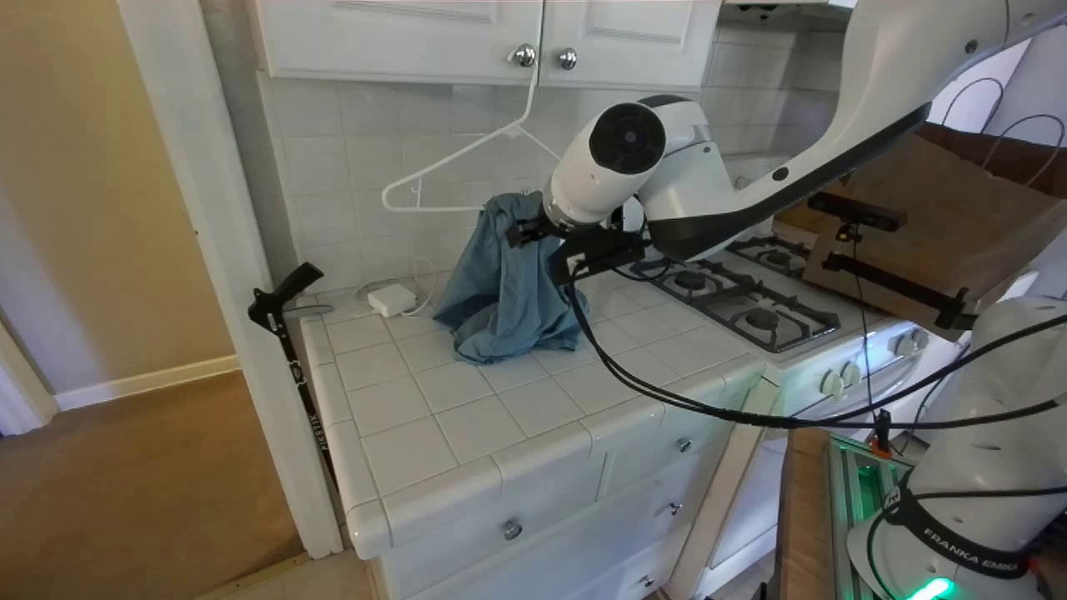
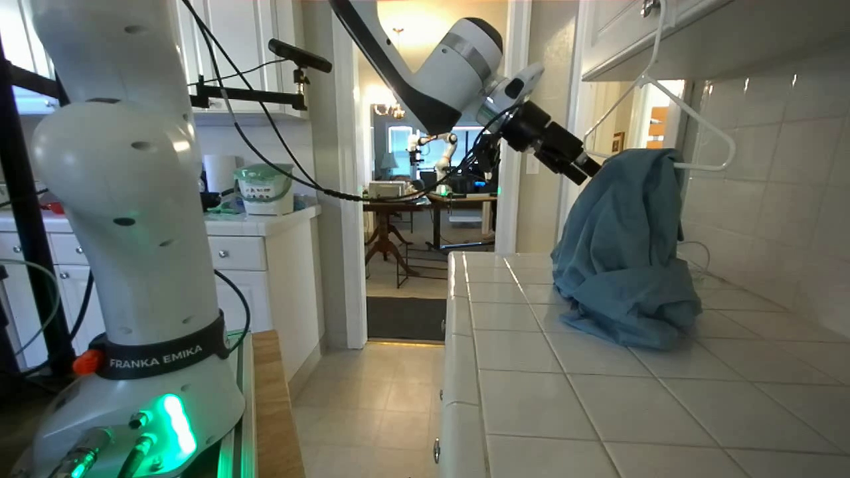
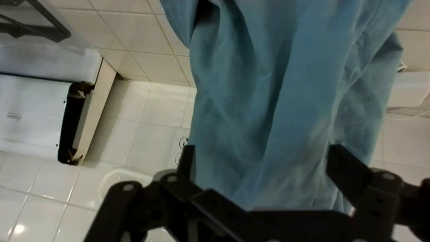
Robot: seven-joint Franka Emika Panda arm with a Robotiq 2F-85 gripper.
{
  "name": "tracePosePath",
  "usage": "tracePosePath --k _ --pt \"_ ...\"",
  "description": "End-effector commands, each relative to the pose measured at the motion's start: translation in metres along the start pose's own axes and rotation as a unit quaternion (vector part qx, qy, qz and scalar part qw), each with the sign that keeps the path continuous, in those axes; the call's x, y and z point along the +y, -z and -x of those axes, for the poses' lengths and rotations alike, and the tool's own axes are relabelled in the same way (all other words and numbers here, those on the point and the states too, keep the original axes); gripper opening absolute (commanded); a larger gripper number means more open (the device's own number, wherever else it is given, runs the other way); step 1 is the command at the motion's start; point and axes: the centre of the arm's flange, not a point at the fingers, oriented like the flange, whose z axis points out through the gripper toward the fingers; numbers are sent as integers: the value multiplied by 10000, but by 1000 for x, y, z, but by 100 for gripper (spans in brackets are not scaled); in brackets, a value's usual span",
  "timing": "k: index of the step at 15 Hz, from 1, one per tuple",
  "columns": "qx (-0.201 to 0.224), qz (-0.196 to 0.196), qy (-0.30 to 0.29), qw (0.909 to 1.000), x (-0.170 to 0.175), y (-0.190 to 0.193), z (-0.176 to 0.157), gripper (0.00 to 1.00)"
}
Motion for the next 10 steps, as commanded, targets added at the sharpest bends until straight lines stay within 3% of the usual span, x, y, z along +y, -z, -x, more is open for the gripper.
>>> tracePosePath --k 1,4,10 --pt "-43 -170 -80 9998 13 -8 15 100" --pt "-55 -558 -76 9984 17 -20 27 100" --pt "-222 -913 -4 9956 29 -40 49 100"
